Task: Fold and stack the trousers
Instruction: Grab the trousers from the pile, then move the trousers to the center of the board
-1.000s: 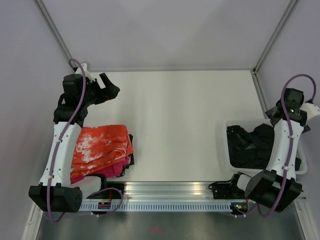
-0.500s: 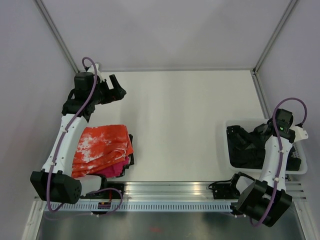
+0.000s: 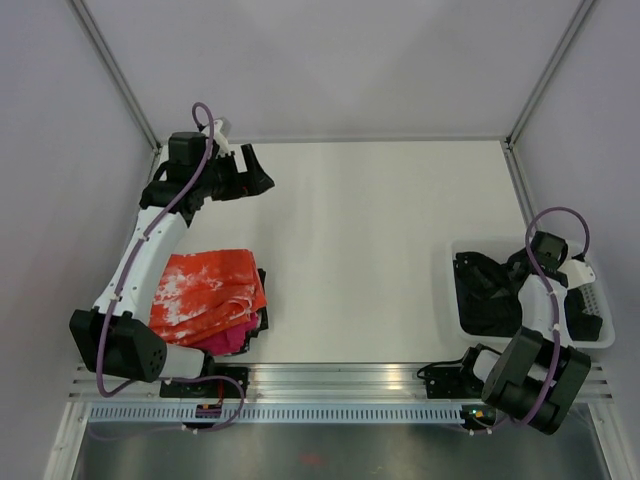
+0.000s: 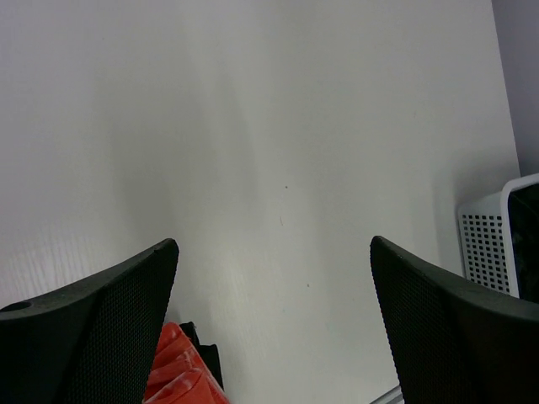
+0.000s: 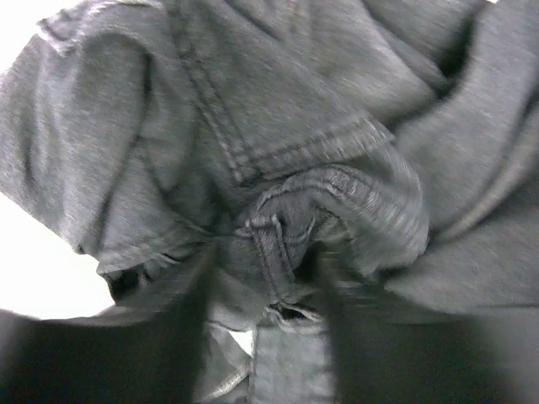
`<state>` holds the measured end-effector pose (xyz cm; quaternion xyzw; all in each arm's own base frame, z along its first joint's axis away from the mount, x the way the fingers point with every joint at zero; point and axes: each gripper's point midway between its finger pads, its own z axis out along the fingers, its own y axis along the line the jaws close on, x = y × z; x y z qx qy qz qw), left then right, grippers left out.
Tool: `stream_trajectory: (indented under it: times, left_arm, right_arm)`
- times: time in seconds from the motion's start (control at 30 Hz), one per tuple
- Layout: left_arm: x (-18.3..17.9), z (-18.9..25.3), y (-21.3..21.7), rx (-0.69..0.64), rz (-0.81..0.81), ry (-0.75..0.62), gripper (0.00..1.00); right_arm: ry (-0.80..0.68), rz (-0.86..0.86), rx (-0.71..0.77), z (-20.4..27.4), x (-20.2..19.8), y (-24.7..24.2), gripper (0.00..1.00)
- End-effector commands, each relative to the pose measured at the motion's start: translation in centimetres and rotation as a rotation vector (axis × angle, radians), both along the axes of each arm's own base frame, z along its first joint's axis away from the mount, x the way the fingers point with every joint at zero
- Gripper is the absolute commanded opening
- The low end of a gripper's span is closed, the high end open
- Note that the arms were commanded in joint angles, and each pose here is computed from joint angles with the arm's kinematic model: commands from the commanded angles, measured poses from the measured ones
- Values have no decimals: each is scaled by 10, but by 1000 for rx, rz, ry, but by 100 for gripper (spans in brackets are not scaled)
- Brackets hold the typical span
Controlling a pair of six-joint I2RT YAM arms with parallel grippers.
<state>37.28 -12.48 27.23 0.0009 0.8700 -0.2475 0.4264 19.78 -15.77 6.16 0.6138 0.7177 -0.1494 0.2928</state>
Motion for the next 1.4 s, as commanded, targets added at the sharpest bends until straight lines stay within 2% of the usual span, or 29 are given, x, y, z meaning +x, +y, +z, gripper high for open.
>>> stream_trajectory:
  times: [0.0, 0.03, 0.07, 0.2, 0.23, 0.3, 0.33, 0.4, 0.43, 0.5, 0.53, 0.63, 0.67, 0.7, 0.73, 0.77, 0.87, 0.9, 0.93, 0.97, 1.07, 1.1, 1.17, 1.2, 1.27, 1.3, 1.33, 1.37]
  left_arm:
    - [2, 19, -18, 19, -88, -60, 100]
    - [0, 18, -22, 22, -99, -57, 100]
    - [0, 17, -24, 23, -102, -55, 100]
    - [0, 11, -25, 51, -125, -59, 100]
    - [0, 13, -26, 66, -139, -70, 100]
    - [2, 13, -27, 77, -149, -74, 100]
    - [4, 12, -28, 80, -150, -72, 100]
    - [8, 16, -29, 81, -153, -78, 100]
    - [8, 17, -31, 75, -165, -79, 100]
    - [11, 22, -34, 68, -174, -92, 100]
    - [11, 25, -36, 62, -183, -100, 100]
    - [16, 29, -38, 58, -192, -112, 100]
    - [17, 33, -39, 55, -194, -119, 100]
    - [18, 34, -39, 54, -193, -121, 100]
    - [19, 35, -40, 54, -190, -125, 100]
    - [21, 39, -39, 53, -186, -134, 100]
    - [24, 41, -31, 78, -135, -132, 100]
    - [28, 41, -14, 131, -49, -127, 100]
    - [28, 41, -14, 131, -48, -127, 100]
    - [27, 40, -10, 142, -28, -117, 100]
    - [28, 45, 6, 163, 60, -110, 100]
    - [27, 50, 12, 149, 76, -116, 100]
    - [23, 56, 12, 107, 71, -127, 100]
    - [24, 64, 9, 83, 47, -163, 100]
    - [18, 67, 9, 83, 44, -196, 100]
    - [19, 67, 15, 97, 72, -201, 100]
    - [18, 66, 19, 109, 94, -196, 100]
    - [16, 61, 24, 122, 113, -181, 100]
  right_arm:
    - [-91, 27, -54, 4, 30, -16, 48]
    - [-97, 50, -68, 8, 35, -18, 18]
    - [-94, 70, -77, 12, 38, -19, 1]
    - [-22, 183, -160, 44, 36, -27, 0]
    - [-41, 222, -200, 72, 39, -29, 0]
    - [-109, 251, -261, 113, 47, -31, 0]
    - [-247, 303, -319, 166, 61, -25, 0]
    - [-408, 391, -391, 228, 76, -13, 0]
    - [-554, 500, -428, 283, 88, 6, 0]
    - [-709, 645, -475, 342, 101, 32, 0]
    - [-820, 811, -469, 383, 114, 62, 0]
    - [-981, 1040, -453, 452, 140, 120, 0]
    - [-998, 1081, -457, 465, 148, 133, 0]
    - [-986, 1203, -441, 468, 157, 169, 0]
    - [-1011, 1248, -469, 494, 175, 185, 0]
    - [-1018, 1284, -464, 500, 184, 200, 0]
    - [-1106, 1429, -443, 524, 216, 259, 0]
    - [-1215, 1522, -424, 535, 241, 308, 0]
    - [-1219, 1519, -412, 535, 241, 308, 0]
    - [-1291, 1536, -420, 545, 245, 322, 0]
    - [-1389, 1664, -325, 533, 254, 385, 0]
    - [-1374, 1735, -253, 509, 261, 419, 0]
    - [-1357, 1786, -152, 482, 270, 448, 0]
    - [-1287, 1818, -46, 439, 285, 470, 0]
    - [-1219, 1844, 105, 396, 293, 490, 0]
    - [-1120, 1854, 175, 348, 303, 505, 0]
    - [-1069, 1852, 182, 326, 308, 509, 0]
    - [-970, 1847, 203, 294, 310, 512, 12]
